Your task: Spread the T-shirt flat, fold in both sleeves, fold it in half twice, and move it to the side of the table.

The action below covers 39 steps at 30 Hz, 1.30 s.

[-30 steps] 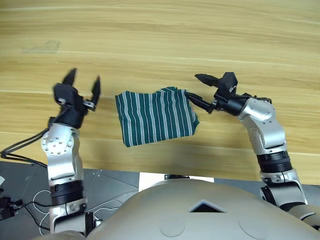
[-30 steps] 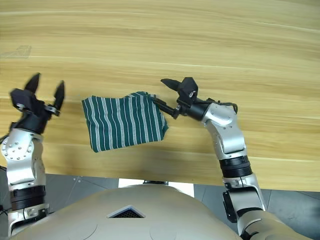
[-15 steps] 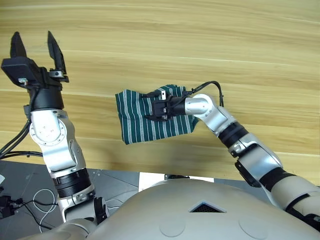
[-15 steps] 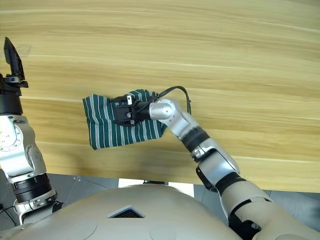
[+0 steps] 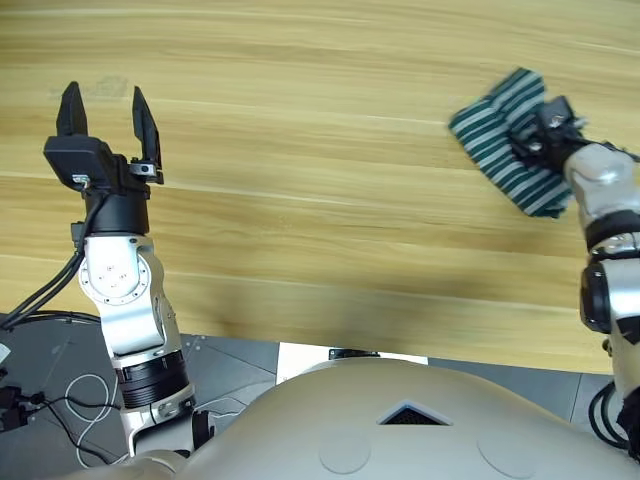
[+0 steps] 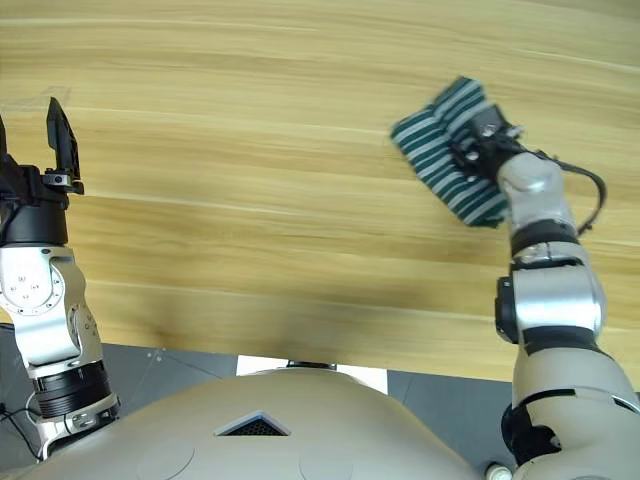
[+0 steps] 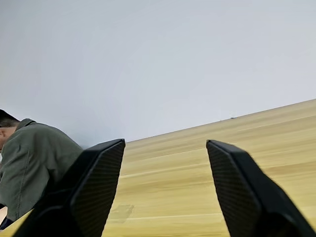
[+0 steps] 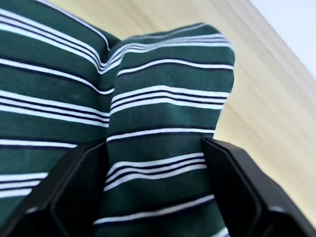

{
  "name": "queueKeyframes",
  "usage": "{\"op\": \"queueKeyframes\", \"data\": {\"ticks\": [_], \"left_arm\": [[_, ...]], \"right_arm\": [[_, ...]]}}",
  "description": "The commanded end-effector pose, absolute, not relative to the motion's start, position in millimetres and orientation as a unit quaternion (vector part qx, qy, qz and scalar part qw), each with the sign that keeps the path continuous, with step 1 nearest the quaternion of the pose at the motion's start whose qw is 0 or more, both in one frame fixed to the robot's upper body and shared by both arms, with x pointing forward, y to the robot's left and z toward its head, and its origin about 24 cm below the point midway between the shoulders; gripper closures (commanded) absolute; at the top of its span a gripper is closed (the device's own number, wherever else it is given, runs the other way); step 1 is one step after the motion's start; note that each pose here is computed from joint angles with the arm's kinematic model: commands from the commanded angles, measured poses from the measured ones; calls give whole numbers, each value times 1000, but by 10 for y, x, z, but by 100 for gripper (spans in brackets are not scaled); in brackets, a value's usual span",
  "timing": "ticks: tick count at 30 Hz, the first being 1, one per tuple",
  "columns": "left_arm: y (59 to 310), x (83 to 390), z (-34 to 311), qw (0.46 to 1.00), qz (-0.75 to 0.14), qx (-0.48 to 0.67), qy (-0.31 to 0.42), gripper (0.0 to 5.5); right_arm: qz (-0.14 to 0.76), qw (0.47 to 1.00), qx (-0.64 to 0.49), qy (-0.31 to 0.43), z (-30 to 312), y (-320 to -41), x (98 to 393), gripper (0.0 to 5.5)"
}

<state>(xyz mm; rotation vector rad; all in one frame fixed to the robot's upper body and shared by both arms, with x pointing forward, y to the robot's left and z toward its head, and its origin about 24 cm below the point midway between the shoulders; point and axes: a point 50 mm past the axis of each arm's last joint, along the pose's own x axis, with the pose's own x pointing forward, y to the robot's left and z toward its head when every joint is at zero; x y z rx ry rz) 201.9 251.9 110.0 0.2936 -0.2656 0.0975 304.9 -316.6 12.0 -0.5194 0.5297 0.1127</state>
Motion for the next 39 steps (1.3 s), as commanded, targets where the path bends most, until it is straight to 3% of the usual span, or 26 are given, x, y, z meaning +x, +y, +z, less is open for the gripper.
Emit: {"op": "queueKeyframes", "data": {"ticks": [1, 4, 9, 15, 17, 19, 22, 25, 28, 39], "left_arm": [[2449, 2008, 1104, 976, 26, 167, -136, 243], [2440, 2035, 1075, 977, 26, 164, -135, 243], [2380, 2059, 971, 980, 19, 150, -127, 243], [2373, 2090, 938, 980, 19, 145, -135, 243], [2366, 2096, 990, 978, 23, 145, -150, 243], [2326, 2130, 1075, 974, 28, 141, -173, 243], [2216, 2281, 1101, 972, 41, 124, -197, 243], [2042, 2470, 996, 974, 36, 115, -190, 243], [1907, 2581, 828, 979, 38, 90, -181, 243], [1645, 2526, 573, 981, -27, 73, -176, 243]], "right_arm": [[-103, 896, -190, 388, -410, -3643, 2233, 215], [-146, 917, -174, 328, -404, -3666, 2166, 215], [-158, 949, -167, 217, -253, -3558, 2338, 215], [-159, 970, -179, 54, 191, -3514, 2619, 215], [-153, 968, -197, -33, 452, -3466, 2726, 215], [-134, 960, -210, -127, 705, -3306, 2819, 215], [-53, 955, -192, -220, 814, -2697, 2924, 215], [20, 966, -111, -232, 698, -2047, 2968, 215], [50, 976, -38, -209, 527, -1638, 2961, 215], [51, 974, -64, -211, 423, -1644, 2836, 215]]}}
